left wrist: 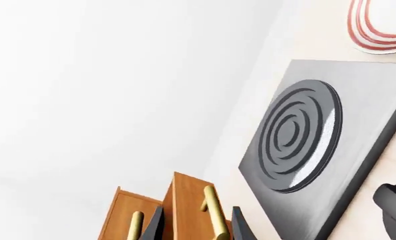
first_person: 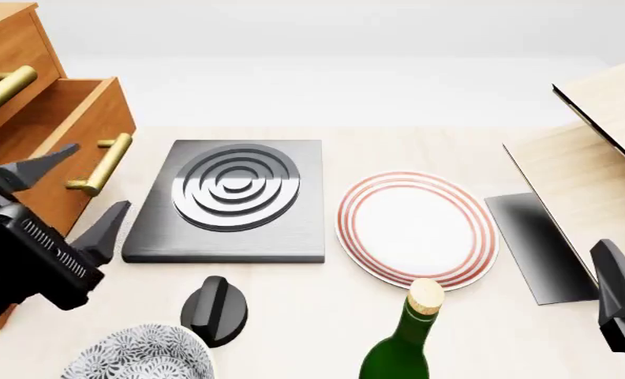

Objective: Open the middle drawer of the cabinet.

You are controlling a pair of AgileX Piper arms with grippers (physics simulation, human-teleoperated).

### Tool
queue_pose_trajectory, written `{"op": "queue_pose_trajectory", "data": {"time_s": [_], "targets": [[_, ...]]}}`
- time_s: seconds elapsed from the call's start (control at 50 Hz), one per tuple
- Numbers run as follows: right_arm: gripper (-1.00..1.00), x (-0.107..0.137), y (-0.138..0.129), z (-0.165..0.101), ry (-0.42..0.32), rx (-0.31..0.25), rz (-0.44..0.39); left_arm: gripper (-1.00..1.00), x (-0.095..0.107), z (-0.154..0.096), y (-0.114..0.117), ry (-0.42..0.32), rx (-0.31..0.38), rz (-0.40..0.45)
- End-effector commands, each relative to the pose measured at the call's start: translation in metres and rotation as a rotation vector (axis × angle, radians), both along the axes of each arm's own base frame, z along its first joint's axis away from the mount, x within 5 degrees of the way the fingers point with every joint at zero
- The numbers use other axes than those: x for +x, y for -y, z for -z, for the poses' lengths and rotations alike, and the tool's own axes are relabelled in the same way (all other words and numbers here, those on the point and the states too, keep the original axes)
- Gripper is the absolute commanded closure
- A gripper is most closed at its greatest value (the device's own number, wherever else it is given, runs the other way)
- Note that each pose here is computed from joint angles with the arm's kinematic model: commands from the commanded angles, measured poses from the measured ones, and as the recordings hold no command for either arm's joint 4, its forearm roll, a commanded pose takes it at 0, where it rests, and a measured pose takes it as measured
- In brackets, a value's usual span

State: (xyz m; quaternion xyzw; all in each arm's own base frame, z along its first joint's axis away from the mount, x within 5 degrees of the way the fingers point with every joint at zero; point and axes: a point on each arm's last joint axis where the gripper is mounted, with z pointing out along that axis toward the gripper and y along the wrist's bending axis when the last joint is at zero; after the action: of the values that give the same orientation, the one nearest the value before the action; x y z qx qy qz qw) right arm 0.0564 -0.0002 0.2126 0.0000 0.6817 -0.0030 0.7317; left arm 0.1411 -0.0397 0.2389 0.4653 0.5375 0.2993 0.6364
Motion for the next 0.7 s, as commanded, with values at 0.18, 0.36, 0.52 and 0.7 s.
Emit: {"op": "queue_pose_trajectory", "data": {"time_s": [0.18, 0.36, 0.52, 0.7], "targets": [[-1.00, 0.000, 0.000, 0.000, 0.004, 0.001, -0.002, -1.00, -0.032, -0.067, -0.005, -0.055, -0.261, 0.033], [-1.00, 0.000, 0.000, 0.000, 0.004, 0.001, -0.002, -1.00, -0.044, -0.082, -0.009, -0.076, -0.337, 0.029], [-1.00, 0.000, 0.000, 0.000, 0.004, 0.001, -0.003, -1.00, -0.051, -0.098, -0.012, -0.103, -0.389, 0.020], [-1.00, 0.000, 0.000, 0.000, 0.004, 0.001, -0.002, -1.00, -0.060, -0.123, -0.015, -0.188, -0.523, 0.005]]}}
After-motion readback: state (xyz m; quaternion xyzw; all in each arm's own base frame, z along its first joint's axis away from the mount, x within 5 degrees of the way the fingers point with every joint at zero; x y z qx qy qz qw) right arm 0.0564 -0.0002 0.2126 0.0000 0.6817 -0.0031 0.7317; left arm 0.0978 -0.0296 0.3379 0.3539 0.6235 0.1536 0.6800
